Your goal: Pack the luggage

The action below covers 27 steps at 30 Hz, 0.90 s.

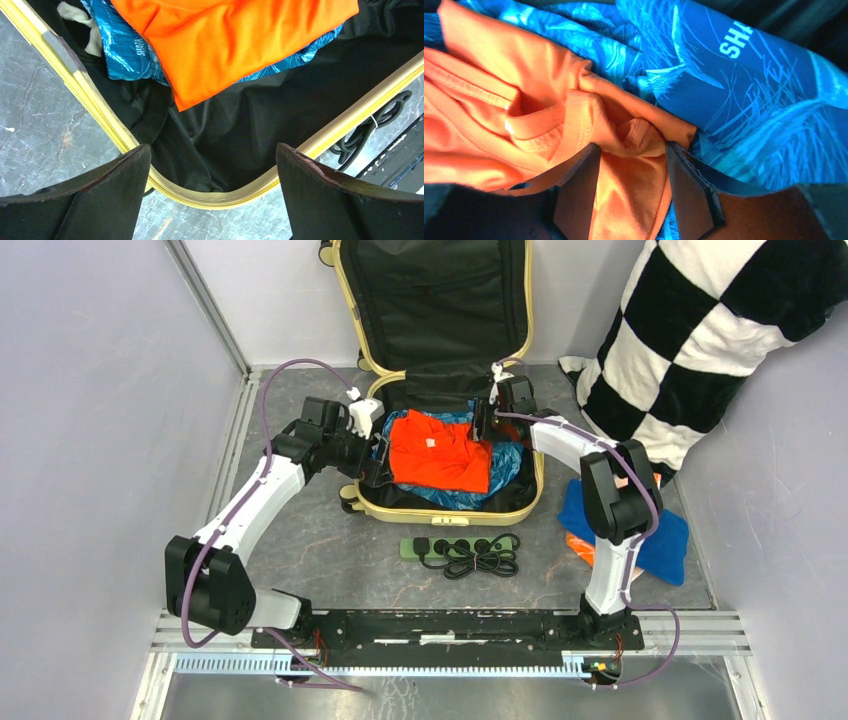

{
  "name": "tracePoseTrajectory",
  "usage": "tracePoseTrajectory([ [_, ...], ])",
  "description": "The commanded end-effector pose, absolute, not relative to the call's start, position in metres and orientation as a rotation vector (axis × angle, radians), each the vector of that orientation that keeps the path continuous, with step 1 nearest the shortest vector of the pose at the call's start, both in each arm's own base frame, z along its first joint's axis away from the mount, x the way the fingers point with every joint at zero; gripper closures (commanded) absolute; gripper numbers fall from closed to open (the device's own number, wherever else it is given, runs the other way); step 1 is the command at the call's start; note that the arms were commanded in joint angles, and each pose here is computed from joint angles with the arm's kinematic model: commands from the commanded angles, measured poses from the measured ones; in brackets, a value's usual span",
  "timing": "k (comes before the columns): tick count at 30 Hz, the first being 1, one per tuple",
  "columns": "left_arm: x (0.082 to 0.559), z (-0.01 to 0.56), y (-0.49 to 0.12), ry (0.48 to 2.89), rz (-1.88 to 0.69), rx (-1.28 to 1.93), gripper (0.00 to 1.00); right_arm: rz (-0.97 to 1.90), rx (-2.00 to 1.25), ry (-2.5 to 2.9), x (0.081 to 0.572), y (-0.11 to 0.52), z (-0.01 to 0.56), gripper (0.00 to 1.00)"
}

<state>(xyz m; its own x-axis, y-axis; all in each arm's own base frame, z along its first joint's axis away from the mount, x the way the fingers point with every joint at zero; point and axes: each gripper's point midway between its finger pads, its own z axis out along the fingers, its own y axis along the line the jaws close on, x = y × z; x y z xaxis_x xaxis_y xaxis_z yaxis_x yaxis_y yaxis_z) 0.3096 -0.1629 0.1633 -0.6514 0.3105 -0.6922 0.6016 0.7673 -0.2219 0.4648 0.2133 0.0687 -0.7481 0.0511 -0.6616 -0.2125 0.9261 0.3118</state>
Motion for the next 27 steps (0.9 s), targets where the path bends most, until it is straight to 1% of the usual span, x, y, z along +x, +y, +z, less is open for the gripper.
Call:
tracePoseTrajectory([
  [1,0.328,0.187,-0.168,2.196,-0.518,0.754,0.0,0.53,-0.136,2.183,0.476,0.22,0.153,0.39],
  [5,0.326,0.206,-0.161,2.208,-0.488,0.746,0.0,0.521,-0.197,2.115,0.457,0.226,0.187,0.31],
  [8,0.318,0.206,-0.154,2.207,-0.469,0.746,0.0,0.461,-0.179,2.089,0.445,0.213,0.2,0.25],
  [10,0.311,0.201,-0.15,2.207,-0.452,0.753,0.0,0.405,-0.172,2.093,0.437,0.201,0.202,0.24],
  [13,0.304,0.192,-0.143,2.229,-0.428,0.758,0.0,0.251,-0.148,2.108,0.418,0.169,0.202,0.21],
  [16,0.303,0.192,-0.142,2.233,-0.42,0.744,0.0,0.111,-0.087,2.104,0.392,0.128,0.206,0.13],
  [19,0.309,0.197,-0.142,2.231,-0.413,0.721,0.0,-0.061,0.087,2.097,0.357,0.072,0.211,0.03],
  [24,0.32,0.203,-0.14,2.223,-0.399,0.683,0.0,-0.253,0.28,2.187,0.302,0.017,0.184,0.02],
  [27,0.322,0.203,-0.141,2.22,-0.407,0.673,0.0,-0.324,0.352,2.257,0.28,0.002,0.156,0.02],
])
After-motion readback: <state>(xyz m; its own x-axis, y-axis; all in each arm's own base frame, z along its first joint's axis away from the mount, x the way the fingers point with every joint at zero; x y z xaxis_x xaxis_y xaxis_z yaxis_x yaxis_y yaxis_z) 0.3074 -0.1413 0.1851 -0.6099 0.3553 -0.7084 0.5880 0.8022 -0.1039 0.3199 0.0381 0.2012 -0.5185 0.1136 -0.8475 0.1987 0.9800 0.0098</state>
